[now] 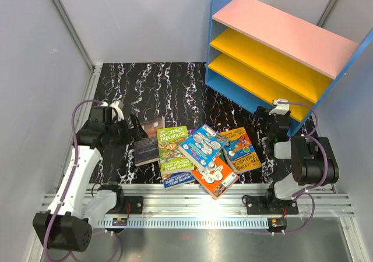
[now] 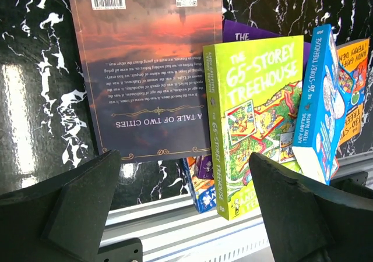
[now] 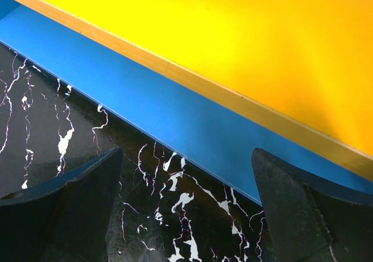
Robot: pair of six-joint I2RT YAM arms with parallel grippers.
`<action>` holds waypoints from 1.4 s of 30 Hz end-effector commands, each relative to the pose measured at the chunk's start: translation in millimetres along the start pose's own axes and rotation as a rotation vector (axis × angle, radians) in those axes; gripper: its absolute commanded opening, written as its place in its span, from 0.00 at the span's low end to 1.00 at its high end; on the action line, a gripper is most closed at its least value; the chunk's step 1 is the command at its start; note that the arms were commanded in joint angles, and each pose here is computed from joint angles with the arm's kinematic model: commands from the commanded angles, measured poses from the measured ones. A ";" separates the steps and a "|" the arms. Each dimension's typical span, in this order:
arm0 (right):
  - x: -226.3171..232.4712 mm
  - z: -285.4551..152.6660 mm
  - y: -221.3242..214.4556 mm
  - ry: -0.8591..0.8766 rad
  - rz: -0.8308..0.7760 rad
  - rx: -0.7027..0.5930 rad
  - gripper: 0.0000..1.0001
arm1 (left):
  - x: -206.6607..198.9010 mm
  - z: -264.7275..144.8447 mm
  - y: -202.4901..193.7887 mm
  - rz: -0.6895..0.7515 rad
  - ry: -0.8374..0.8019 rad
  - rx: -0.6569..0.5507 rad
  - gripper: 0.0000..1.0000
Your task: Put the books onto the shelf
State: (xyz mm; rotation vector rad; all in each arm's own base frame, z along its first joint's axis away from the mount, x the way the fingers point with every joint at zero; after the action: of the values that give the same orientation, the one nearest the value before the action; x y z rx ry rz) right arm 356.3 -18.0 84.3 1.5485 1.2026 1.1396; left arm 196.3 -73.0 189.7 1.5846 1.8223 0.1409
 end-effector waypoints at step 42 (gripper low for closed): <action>144.2 -221.8 94.3 0.159 1.107 0.657 0.97 | -26.6 -10.0 -24.3 0.012 0.007 0.061 0.99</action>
State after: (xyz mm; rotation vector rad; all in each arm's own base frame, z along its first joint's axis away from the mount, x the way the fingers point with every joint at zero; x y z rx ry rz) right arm 208.1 117.8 338.9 2.1288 0.9945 2.0294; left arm 165.4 -88.2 181.1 1.6990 1.8895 0.1362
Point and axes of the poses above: each gripper's point midway between its finger pads, its own z axis out along the fingers, its own x axis along the line the jaws close on, y = z × x, the point moved 4 cm from there along -z, back along the fingers, and after that the axes turned 4 degrees about z, right-handed, at the moved point
